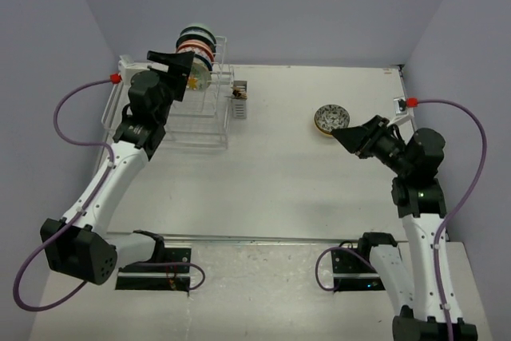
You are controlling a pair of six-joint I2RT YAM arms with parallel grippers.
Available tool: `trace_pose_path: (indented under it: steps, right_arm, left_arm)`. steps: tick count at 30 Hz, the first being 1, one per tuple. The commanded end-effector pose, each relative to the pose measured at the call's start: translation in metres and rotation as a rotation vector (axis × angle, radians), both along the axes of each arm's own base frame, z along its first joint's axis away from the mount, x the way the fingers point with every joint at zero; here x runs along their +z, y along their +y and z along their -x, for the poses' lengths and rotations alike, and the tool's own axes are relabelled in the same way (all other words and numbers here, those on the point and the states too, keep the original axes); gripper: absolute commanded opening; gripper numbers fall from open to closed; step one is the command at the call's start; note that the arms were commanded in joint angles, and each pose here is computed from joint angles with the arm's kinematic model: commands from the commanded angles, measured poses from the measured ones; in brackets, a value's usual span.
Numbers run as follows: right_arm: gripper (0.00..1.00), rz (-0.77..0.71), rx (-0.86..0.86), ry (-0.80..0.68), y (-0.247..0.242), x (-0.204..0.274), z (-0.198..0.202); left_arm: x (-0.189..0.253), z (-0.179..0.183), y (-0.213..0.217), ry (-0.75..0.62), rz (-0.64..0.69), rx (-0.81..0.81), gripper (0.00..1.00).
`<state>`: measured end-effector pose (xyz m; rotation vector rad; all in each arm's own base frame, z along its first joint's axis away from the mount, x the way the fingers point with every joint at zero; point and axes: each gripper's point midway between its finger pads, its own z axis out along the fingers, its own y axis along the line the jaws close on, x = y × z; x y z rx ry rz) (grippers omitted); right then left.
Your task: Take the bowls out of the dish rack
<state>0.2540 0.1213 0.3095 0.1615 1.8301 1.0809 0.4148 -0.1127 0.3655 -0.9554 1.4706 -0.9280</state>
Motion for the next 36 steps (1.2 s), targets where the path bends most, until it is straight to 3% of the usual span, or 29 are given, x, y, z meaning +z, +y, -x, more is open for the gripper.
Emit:
trace_pose_path:
  steps: [1,8,14,18,20,26,36]
  right_arm:
    - [0.35,-0.012,-0.003,-0.049,0.001,0.009,0.015]
    - [0.35,0.029,-0.076,-0.113,-0.009,0.022,0.027]
    - [0.35,0.045,-0.062,-0.135,-0.008,0.027,0.033]
    - [0.35,0.069,-0.121,-0.145,-0.016,0.028,0.030]
    - [0.34,0.071,-0.118,-0.145,-0.016,0.027,0.030]
    - [0.35,0.070,-0.112,-0.146,-0.015,0.027,0.030]
    - [0.35,0.082,-0.113,-0.156,-0.016,0.031,0.029]
  left_arm:
    - [0.014,-0.009,0.012,-0.070,0.135,0.081,0.82]
    - [0.005,-0.034,0.013,-0.069,0.153,0.119,0.63]
    - [-0.007,-0.044,0.021,-0.065,0.152,0.178,0.56]
    - [-0.011,-0.049,0.024,-0.060,0.139,0.201,0.40]
    - [-0.011,-0.049,0.024,-0.054,0.137,0.201,0.23]
    - [-0.016,-0.043,0.024,-0.057,0.157,0.194,0.00]
    - [0.026,-0.019,0.020,-0.180,0.181,0.141,0.00]
